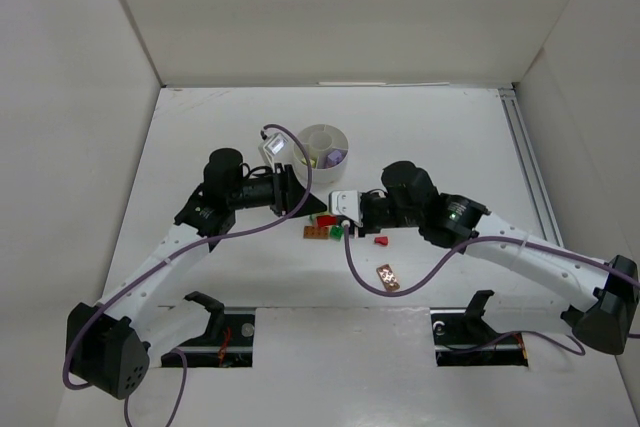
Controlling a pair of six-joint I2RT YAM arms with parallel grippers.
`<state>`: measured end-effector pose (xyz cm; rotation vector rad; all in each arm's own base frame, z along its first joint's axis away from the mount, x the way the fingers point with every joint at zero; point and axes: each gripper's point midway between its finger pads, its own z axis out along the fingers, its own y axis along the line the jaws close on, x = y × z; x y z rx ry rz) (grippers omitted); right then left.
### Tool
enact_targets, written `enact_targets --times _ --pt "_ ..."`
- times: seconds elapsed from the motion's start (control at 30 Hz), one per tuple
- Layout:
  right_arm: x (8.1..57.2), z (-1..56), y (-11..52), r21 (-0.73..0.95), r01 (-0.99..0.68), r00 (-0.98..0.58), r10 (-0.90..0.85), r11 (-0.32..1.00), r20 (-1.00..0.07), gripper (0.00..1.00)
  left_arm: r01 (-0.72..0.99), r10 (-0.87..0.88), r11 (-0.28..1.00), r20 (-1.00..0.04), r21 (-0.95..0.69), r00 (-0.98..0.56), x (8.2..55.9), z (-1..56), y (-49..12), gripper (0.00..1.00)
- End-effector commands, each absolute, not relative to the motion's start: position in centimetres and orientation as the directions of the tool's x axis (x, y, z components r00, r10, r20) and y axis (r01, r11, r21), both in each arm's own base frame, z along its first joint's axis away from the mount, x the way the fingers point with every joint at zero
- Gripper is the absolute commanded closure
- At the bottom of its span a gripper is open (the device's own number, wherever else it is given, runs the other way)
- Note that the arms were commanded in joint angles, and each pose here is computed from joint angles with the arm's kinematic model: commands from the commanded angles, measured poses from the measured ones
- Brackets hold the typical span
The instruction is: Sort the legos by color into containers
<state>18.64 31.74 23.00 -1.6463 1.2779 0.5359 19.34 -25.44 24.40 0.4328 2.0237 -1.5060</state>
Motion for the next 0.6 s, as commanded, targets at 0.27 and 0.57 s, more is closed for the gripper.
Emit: enact_targets --times 0.27,0.57 --pt "20.3 27.4 33.5 -0.493 -0.866 0.414 -0.425 0.089 -0.805 1.00 0.608 -0.071 0.257 -0.642 -0.751 -0.763 19.0 25.2 -25.8 0.69" --pt "19.2 26.2 33.4 -0.463 -0.886 0.401 -0.437 0.040 -0.805 1.00 0.519 -0.159 0.385 -0.609 -0.763 -0.777 22.1 25.4 -25.6 1.00"
